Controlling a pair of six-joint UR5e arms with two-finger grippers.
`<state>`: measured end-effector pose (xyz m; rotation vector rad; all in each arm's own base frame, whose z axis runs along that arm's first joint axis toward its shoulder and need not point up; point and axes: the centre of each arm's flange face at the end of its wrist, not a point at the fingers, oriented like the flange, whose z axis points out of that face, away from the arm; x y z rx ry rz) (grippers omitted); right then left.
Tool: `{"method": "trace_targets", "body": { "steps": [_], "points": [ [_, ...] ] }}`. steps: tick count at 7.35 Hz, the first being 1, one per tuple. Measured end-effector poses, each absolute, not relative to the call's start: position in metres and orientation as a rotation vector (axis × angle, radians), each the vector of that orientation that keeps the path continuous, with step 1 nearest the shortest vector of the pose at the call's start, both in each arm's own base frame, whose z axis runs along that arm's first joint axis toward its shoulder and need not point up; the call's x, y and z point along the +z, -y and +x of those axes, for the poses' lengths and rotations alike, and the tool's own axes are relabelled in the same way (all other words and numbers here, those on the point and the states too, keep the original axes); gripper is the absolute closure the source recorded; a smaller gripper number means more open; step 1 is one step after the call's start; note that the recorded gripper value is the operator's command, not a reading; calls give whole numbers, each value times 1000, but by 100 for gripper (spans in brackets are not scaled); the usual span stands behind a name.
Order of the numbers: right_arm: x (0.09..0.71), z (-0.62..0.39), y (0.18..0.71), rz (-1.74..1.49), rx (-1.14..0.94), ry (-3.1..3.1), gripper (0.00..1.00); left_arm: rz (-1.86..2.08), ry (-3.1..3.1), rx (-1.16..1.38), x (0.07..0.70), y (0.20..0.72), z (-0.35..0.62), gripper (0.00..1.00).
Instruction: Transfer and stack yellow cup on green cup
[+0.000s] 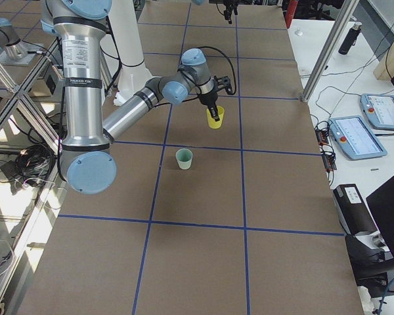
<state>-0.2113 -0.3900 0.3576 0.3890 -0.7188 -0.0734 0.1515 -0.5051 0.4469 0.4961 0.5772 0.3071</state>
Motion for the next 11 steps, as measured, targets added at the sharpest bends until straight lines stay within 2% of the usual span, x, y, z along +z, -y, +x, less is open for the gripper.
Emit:
{"method": "trace_targets", "body": {
  "steps": [2,4,11],
  "points": [
    [409,-186,355,317,-102,723,100,475,-554,338,479,512,97,0],
    [437,-179,341,257,-113,730,100,463,-563,345,489,514,86,0],
    [470,-181,334,167,-117,719,100,449,-561,333,499,519,81,0]
  ]
}}
